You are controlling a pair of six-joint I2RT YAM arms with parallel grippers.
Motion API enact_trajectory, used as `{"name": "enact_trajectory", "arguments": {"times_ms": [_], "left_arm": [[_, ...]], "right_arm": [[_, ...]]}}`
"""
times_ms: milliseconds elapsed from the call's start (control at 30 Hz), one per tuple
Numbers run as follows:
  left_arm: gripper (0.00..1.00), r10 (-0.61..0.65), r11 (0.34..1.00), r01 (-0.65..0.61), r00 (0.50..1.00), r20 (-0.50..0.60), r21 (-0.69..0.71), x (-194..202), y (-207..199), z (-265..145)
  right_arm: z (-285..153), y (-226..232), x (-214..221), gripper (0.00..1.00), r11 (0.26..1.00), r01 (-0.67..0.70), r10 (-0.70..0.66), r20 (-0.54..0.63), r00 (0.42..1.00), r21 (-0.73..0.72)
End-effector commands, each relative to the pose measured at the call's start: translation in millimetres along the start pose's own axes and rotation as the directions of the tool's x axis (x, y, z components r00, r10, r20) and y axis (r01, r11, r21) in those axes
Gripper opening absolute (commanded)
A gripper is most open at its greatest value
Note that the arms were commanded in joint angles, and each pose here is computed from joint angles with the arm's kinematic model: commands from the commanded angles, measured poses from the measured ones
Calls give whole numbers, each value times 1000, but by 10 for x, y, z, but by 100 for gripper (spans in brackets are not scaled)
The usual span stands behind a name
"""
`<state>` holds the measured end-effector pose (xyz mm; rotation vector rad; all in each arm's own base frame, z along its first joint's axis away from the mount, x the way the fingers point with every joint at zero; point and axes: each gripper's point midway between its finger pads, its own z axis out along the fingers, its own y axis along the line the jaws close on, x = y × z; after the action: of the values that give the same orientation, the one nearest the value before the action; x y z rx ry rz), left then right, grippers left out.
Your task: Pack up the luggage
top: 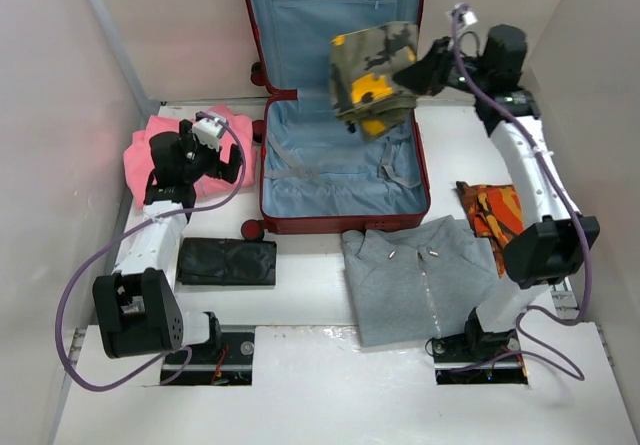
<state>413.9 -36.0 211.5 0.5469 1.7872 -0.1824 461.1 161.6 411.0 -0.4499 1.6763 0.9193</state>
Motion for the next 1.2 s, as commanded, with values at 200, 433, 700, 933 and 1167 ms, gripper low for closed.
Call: {"name": "enact_trajectory", "arguments": {"times_ms": [200, 433, 700, 933, 1167], "left_arm": [[100, 49, 999, -48, 995, 84, -18, -212, -38, -125], [100, 53, 998, -52, 994, 92, -21, -231, -52, -161], [100, 62, 998, -59, 993, 104, -36, -288, -38, -201], [100, 62, 998, -59, 993, 104, -36, -288, -38, -202], [100, 62, 998, -59, 993, 104, -36, -266, -43, -197]], "right_arm": [[409, 253, 406, 0, 997, 18, -9, 119, 993, -70], [373, -667, 2021, 0, 973, -227, 229, -46, 972, 53], [118, -1195, 2429, 0, 937, -241, 263, -56, 963, 255], [160, -1349, 2782, 24, 927, -165, 265, -277, 924, 336], [-404, -1289, 2438, 82, 832, 95, 208, -466, 860, 546]]}}
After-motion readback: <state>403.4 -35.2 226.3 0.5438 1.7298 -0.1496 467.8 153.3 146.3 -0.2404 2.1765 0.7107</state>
